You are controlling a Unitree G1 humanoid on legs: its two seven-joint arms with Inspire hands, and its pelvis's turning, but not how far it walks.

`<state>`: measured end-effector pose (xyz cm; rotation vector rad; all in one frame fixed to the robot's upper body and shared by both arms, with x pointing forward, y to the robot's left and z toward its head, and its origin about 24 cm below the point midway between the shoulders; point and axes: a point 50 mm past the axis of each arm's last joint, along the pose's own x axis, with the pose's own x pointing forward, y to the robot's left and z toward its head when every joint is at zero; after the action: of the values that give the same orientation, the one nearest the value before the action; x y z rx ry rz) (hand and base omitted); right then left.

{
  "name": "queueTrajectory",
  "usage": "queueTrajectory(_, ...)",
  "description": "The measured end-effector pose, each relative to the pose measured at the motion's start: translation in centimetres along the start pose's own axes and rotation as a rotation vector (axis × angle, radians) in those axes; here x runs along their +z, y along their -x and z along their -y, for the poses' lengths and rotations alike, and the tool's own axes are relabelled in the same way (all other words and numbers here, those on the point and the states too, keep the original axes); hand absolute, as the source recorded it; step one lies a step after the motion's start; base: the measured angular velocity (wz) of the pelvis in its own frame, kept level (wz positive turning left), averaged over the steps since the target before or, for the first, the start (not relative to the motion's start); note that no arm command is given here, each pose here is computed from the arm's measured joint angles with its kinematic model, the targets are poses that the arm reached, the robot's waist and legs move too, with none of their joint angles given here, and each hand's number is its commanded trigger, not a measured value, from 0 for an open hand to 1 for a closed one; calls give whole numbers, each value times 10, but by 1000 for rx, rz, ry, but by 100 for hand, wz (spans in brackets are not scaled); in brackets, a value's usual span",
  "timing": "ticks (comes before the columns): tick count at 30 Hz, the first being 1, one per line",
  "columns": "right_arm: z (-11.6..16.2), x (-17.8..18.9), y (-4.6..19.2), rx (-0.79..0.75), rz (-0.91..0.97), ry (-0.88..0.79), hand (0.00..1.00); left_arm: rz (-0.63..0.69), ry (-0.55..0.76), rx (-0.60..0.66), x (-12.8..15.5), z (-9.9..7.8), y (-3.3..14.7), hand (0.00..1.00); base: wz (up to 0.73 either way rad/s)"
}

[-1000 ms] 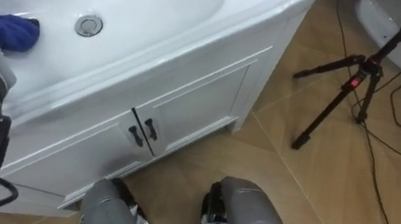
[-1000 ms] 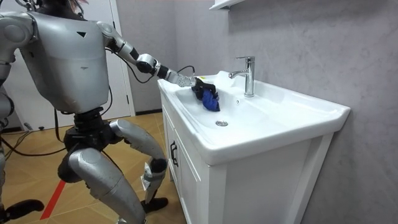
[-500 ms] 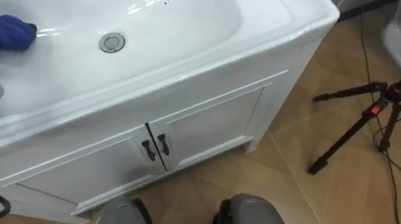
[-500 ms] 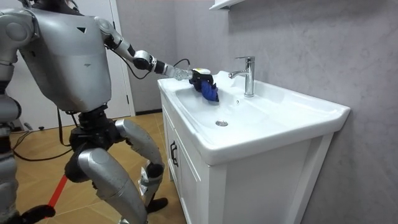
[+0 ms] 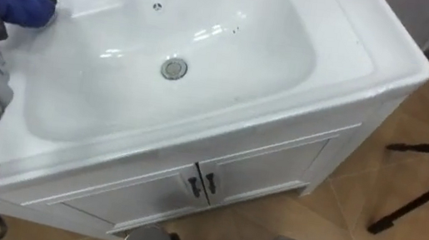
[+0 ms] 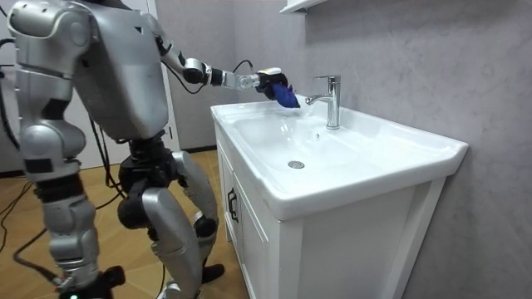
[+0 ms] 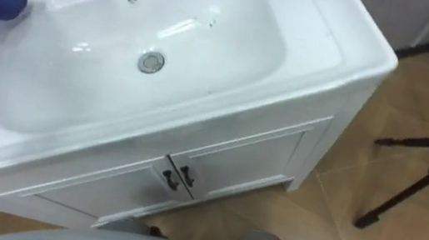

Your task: Wipe basin

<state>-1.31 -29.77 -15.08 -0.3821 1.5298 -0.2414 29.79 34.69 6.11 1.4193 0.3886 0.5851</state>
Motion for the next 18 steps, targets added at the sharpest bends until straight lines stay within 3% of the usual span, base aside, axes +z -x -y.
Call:
queueTrajectory(8,-2,10,0,-34,42,-2,0,82,153,94,16,-12,11,100,3)
queueTrajectory(18,1,35,1,-43,121,48,0,188,243,145,29,-22,20,100,7)
